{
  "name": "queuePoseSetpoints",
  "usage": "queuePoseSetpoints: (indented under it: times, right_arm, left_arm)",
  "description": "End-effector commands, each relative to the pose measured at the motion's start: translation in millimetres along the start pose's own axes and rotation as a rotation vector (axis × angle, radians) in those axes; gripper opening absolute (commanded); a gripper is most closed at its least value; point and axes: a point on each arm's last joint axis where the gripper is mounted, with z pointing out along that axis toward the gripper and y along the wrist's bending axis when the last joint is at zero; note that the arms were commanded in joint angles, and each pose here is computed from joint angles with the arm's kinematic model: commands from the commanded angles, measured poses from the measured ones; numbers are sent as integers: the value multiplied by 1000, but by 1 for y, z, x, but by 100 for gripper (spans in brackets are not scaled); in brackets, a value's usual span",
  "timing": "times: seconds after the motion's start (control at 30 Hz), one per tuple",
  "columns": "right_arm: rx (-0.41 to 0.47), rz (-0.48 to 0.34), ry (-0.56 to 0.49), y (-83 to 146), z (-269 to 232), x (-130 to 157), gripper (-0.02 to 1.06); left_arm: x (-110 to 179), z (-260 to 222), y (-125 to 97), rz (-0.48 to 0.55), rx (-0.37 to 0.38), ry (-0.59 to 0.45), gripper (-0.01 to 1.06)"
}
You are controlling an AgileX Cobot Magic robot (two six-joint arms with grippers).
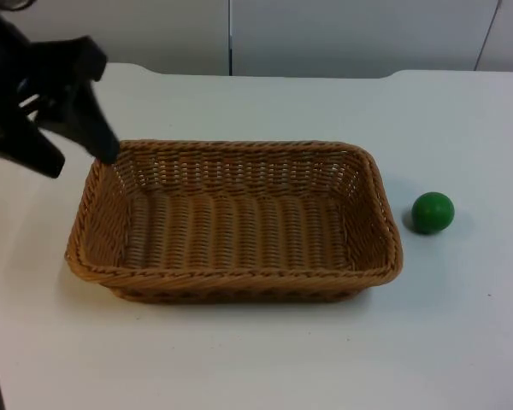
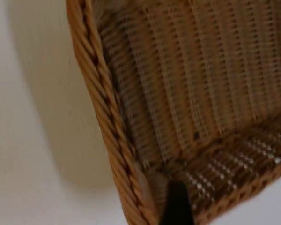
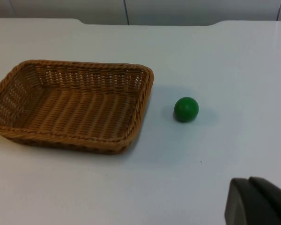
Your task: Pick up the basket with the left hand and place the ball into the basket with the right hand.
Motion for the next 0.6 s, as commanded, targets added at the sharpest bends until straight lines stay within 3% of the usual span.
queuePoseSetpoints:
  times: [0.0,0.07,0.17,0.57]
  right_arm:
    - [-3,2,-7,0,1,1,0]
    - [-3,2,-7,0,1,1,0]
    - [-3,2,-7,0,1,1,0]
    - [-3,2,-7,0,1,1,0]
  left_arm:
    - [-6,6,1,-8,-10,2,61]
    - [-9,12,3,4,-34,10,61]
    - [-17,31,18,22,-139,63,61]
    - [-31,59,30,27,-170,67,61]
